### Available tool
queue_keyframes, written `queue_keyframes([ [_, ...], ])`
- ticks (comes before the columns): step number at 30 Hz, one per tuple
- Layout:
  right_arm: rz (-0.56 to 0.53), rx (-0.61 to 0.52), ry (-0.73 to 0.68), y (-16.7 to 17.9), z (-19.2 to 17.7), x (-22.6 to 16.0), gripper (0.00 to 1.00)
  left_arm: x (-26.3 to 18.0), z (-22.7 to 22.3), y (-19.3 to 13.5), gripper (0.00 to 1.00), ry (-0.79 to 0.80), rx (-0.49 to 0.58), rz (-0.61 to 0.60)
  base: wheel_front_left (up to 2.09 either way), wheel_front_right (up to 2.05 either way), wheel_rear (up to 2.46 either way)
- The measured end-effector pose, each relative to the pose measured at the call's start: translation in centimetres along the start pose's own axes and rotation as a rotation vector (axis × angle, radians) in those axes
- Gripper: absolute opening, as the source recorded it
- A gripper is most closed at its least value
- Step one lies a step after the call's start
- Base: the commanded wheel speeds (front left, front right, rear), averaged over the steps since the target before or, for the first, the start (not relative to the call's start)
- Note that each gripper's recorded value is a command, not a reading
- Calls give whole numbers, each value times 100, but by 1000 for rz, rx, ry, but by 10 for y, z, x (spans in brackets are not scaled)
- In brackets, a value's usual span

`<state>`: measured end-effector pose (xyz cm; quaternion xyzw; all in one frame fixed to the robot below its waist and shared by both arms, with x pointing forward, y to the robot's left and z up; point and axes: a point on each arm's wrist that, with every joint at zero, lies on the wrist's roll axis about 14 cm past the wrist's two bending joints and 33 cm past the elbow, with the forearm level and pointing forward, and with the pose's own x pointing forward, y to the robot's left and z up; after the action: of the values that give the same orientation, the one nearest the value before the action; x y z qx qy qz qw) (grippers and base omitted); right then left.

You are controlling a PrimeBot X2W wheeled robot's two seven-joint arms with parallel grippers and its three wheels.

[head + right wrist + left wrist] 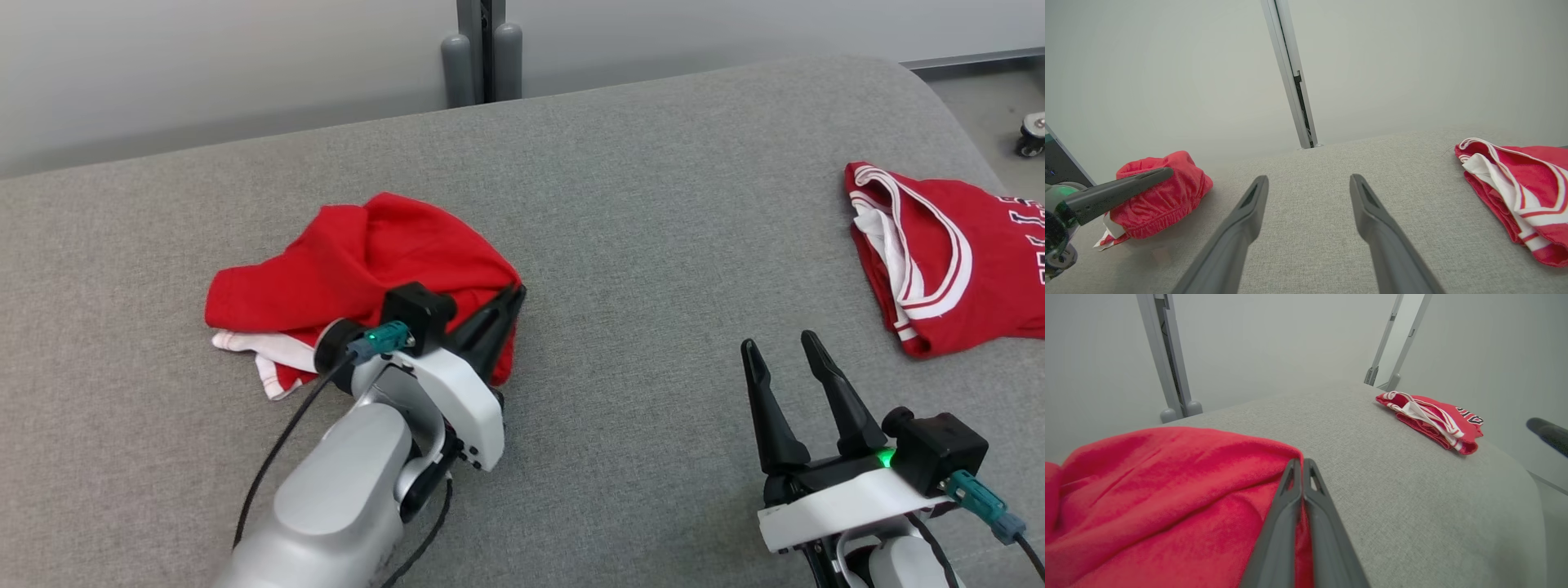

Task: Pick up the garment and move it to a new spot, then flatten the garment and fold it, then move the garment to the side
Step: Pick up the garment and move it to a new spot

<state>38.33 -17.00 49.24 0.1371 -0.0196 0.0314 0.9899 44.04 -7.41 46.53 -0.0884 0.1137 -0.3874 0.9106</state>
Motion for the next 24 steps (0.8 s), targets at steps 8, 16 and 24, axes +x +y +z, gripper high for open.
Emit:
queue_keyframes([
  [8,-4,3,2,-1,0,-2,100,-6,-1,-36,88,-52,-30,-55,0,0,0],
  [16,18,9,11,6,-4,2,100,-49,-6,39,100,-82,-37,212,0,0,0],
  [24,63,12,32,20,-13,10,100,-128,-6,114,100,-135,-30,504,0,0,0],
])
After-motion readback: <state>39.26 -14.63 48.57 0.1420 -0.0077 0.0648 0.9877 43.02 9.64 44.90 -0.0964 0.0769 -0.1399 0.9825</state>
